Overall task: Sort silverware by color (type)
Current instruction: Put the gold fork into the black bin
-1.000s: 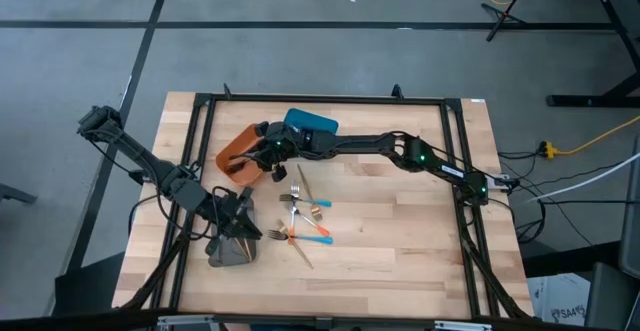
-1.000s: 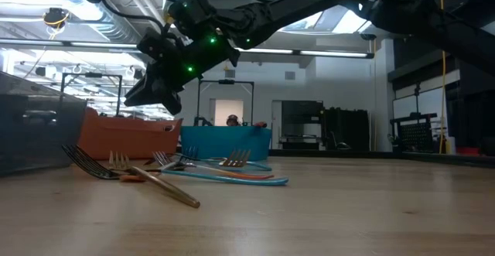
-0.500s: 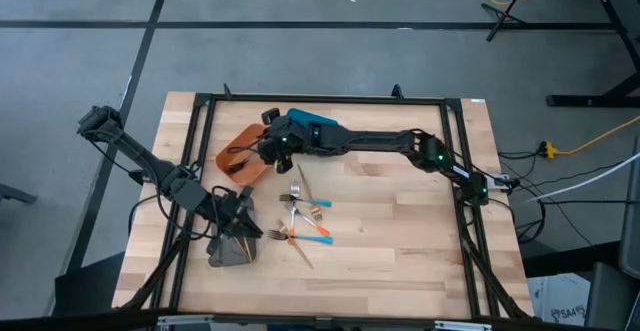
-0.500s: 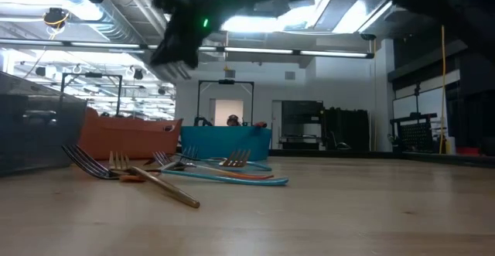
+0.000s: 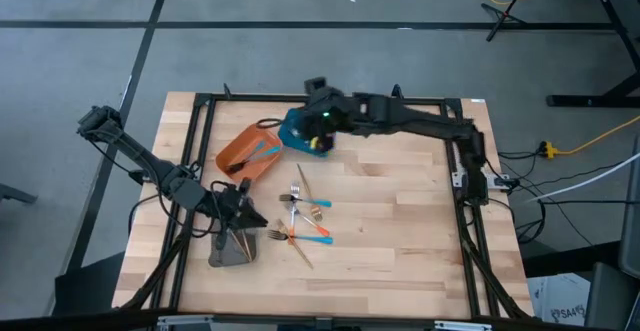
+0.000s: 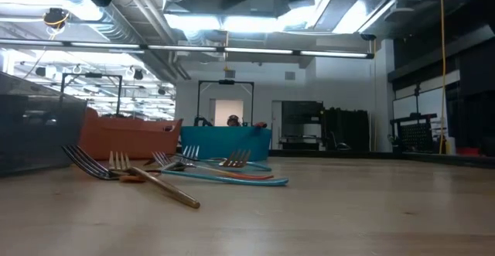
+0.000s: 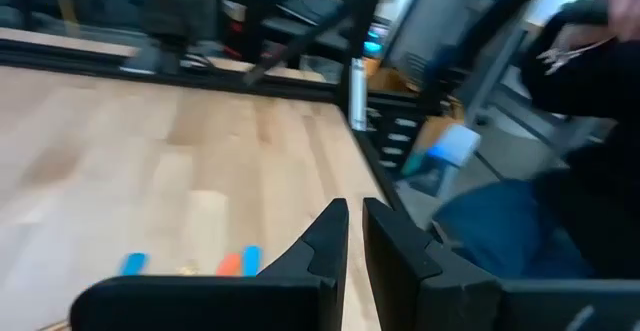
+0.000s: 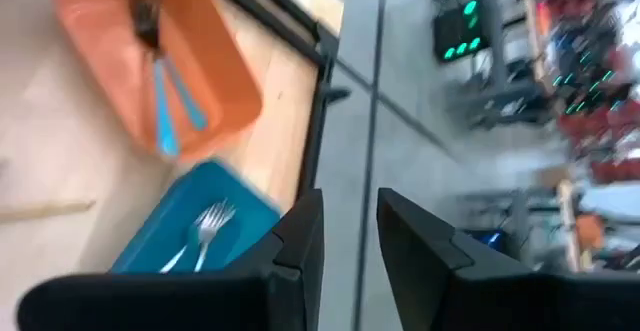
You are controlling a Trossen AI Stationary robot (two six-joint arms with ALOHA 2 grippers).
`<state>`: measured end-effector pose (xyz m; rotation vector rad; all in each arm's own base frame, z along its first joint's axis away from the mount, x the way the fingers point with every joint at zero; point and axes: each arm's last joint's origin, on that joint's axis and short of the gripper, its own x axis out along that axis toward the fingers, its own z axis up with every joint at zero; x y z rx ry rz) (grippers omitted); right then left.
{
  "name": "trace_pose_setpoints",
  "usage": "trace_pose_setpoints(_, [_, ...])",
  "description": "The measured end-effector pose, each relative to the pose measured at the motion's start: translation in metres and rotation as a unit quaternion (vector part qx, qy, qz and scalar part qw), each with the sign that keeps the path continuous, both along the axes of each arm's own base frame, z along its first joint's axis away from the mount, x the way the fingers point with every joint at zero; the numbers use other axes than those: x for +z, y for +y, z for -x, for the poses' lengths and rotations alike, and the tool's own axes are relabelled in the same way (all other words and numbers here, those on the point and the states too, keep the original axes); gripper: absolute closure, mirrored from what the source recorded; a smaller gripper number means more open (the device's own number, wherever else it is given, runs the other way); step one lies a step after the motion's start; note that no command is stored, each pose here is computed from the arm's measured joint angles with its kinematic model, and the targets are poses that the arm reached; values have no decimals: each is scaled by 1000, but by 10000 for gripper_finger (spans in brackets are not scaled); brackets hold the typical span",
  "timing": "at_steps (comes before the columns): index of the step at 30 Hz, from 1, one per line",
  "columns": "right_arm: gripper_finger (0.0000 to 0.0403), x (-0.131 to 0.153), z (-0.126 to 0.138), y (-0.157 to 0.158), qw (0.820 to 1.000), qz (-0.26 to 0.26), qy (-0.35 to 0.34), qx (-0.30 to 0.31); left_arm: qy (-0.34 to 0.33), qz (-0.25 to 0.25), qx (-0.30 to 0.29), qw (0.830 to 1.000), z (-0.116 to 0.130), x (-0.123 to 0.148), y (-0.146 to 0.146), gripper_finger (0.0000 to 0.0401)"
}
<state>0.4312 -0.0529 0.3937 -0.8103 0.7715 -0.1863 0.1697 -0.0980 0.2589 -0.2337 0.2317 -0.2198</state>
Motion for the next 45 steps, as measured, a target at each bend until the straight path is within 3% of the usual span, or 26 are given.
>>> trace_pose_setpoints(10, [311, 43, 89, 9, 989, -107, 59, -86, -34, 13, 83, 996, -12, 5, 16, 371])
trace_pose_setpoints(15, [311, 52, 121, 13, 976, -151, 80, -133, -28, 19, 65, 997, -24, 1, 23, 371])
trace_pose_setpoints(23, [311, 57, 142, 15, 967, -174, 86, -165, -1, 21, 29, 999, -54, -4, 26, 371])
trace_pose_setpoints(28, [311, 43, 149, 15, 964, -178, 98, -174, 28, 1, 12, 1000, -72, -5, 27, 371])
trace_pose_setpoints(36, [311, -3, 168, 17, 963, -181, 92, -177, 88, 3, 9, 996, -102, -3, 39, 371])
trace_pose_setpoints(45, [311, -56, 199, 20, 955, -203, 70, -202, 202, -21, -4, 979, -127, -2, 39, 371])
